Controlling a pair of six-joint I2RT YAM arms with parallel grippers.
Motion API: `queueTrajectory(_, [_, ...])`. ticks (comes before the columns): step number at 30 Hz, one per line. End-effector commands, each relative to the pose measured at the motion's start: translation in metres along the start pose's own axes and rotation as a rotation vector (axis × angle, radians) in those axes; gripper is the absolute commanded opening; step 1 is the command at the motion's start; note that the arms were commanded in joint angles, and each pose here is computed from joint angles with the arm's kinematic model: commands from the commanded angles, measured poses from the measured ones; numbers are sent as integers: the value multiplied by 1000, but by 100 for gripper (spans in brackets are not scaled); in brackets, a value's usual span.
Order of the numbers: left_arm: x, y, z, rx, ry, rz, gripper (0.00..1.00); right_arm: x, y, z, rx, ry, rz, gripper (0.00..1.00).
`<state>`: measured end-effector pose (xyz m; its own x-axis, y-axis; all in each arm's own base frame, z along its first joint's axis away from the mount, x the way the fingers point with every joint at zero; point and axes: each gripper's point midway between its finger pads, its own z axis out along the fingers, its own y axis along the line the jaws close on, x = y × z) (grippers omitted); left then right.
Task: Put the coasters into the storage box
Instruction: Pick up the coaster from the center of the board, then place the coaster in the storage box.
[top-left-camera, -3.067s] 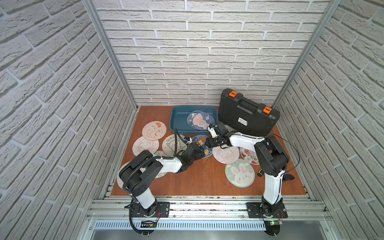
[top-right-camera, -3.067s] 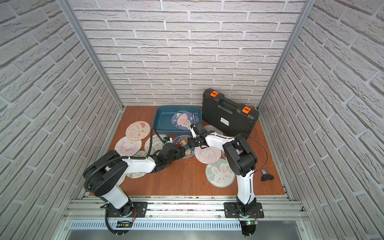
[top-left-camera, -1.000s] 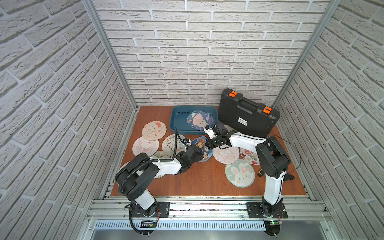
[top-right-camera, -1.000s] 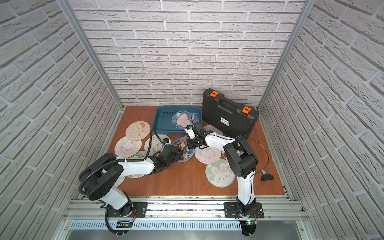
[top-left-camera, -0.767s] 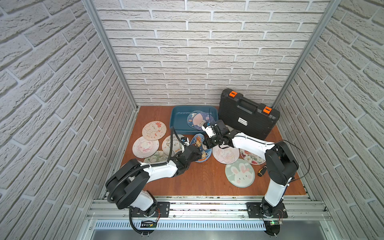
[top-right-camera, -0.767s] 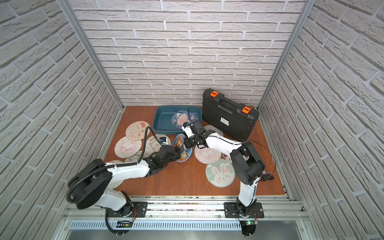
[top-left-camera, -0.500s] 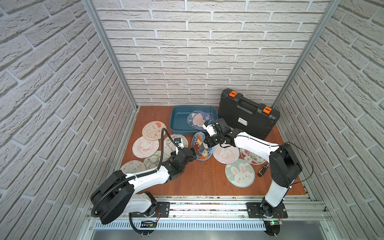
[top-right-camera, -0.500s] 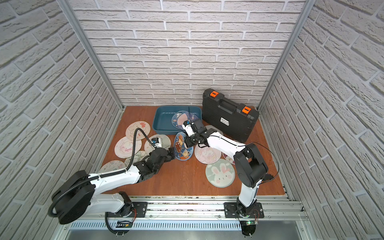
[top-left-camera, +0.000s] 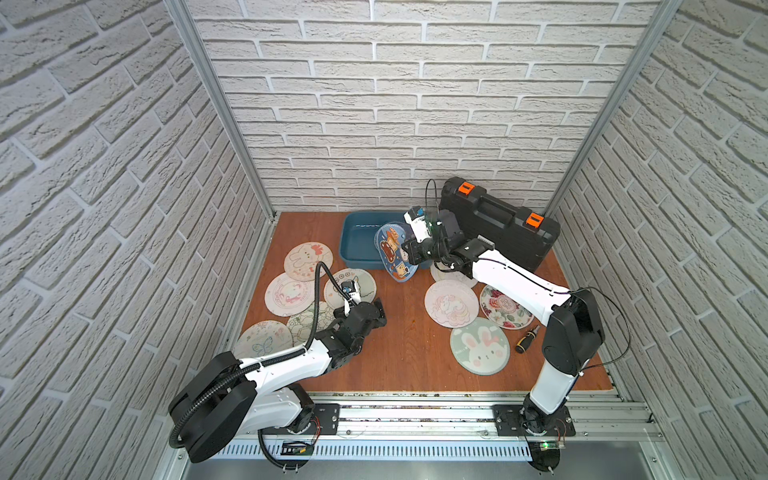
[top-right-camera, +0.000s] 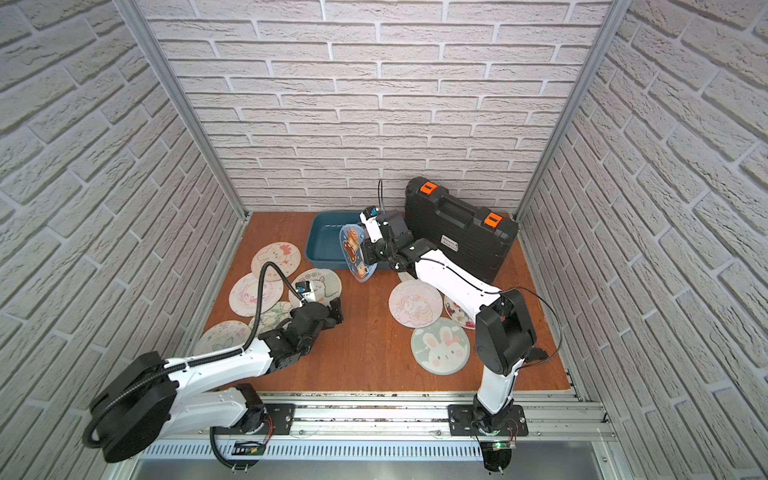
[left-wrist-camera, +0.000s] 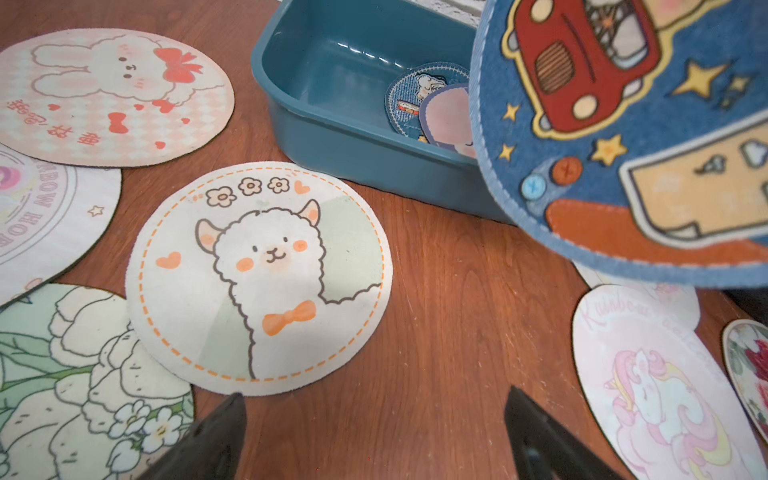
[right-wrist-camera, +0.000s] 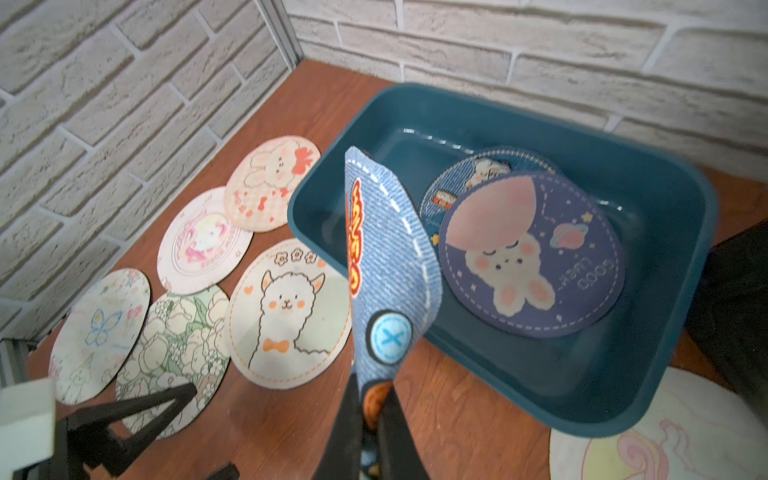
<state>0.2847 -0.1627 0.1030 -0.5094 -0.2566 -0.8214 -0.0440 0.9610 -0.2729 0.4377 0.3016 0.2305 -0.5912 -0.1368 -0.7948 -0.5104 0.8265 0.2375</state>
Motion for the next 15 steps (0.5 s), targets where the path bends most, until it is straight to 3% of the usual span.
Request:
queueTrajectory(1, [-9,2,-2,4,-50,-23,96,-39,-2,6,27,-154,1,6])
queueTrajectory(9, [-4,12,-1,-14,-48,-31,96,-73,-15,41,64,-278,53,6])
queueTrajectory(15, [-2,20,-2,-39,-46,-26,97,-67,-32,93,108,-270,71,6])
